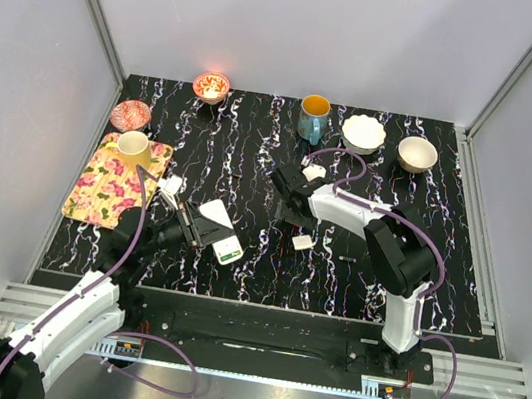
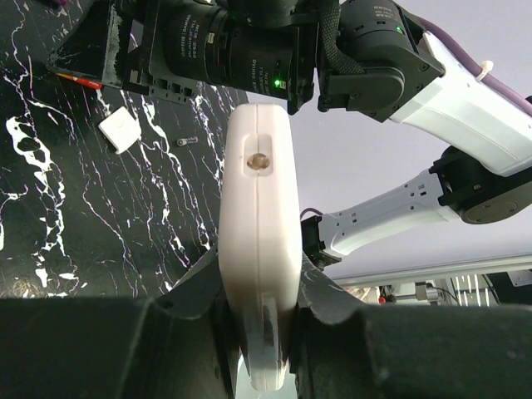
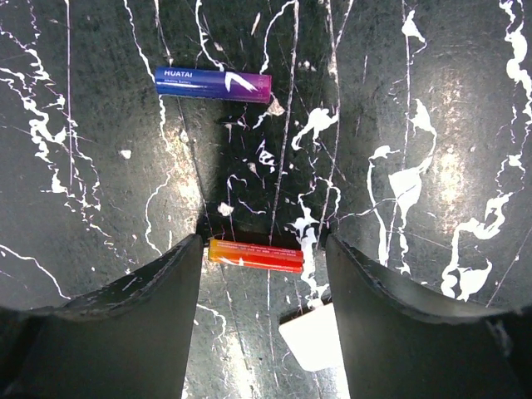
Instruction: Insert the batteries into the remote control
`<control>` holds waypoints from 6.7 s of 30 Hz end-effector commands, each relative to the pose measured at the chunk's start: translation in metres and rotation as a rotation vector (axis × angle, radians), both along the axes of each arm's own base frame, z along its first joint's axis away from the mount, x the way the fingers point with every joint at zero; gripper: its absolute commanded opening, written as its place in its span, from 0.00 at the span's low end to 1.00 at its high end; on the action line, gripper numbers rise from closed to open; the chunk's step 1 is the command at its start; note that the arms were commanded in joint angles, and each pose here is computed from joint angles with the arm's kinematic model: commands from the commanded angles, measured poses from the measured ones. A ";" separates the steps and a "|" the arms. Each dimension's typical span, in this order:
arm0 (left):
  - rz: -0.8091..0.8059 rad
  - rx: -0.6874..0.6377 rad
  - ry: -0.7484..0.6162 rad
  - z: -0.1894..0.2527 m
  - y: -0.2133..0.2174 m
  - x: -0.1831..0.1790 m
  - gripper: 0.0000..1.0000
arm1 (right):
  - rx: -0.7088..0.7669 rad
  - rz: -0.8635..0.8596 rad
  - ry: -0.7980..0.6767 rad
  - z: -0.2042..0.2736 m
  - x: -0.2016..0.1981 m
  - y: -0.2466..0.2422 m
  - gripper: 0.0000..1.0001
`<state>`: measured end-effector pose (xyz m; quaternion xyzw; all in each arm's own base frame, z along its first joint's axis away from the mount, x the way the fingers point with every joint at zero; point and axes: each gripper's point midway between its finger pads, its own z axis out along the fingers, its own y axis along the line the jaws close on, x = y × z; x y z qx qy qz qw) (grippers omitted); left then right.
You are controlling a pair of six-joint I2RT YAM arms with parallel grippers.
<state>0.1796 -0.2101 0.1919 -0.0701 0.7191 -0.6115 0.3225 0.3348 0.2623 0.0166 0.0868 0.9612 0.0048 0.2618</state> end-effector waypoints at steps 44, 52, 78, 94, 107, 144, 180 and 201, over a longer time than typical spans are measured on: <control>-0.034 -0.280 -0.085 0.042 -0.037 0.040 0.00 | -0.269 0.536 -0.207 0.220 -0.095 -0.043 0.00; -0.031 -0.384 -0.196 0.061 -0.042 0.043 0.00 | -0.308 0.681 -0.252 0.245 -0.114 0.006 0.00; -0.042 -0.449 -0.323 0.098 -0.047 0.033 0.00 | -0.309 0.837 -0.181 0.215 -0.139 0.064 0.00; -0.040 -0.472 -0.309 0.103 -0.048 0.032 0.00 | -0.303 0.838 -0.134 0.192 -0.145 0.070 0.00; -0.042 -0.476 -0.306 0.104 -0.047 0.031 0.00 | -0.335 0.831 -0.127 0.182 -0.141 0.070 0.00; -0.042 -0.477 -0.311 0.103 -0.046 0.027 0.00 | -0.260 0.758 -0.137 0.182 -0.123 0.074 0.04; -0.035 -0.470 -0.299 0.099 -0.047 0.029 0.00 | -0.238 0.746 -0.179 0.203 -0.121 0.070 0.51; -0.031 -0.464 -0.296 0.097 -0.048 0.031 0.00 | -0.198 0.735 -0.211 0.224 -0.122 0.070 0.63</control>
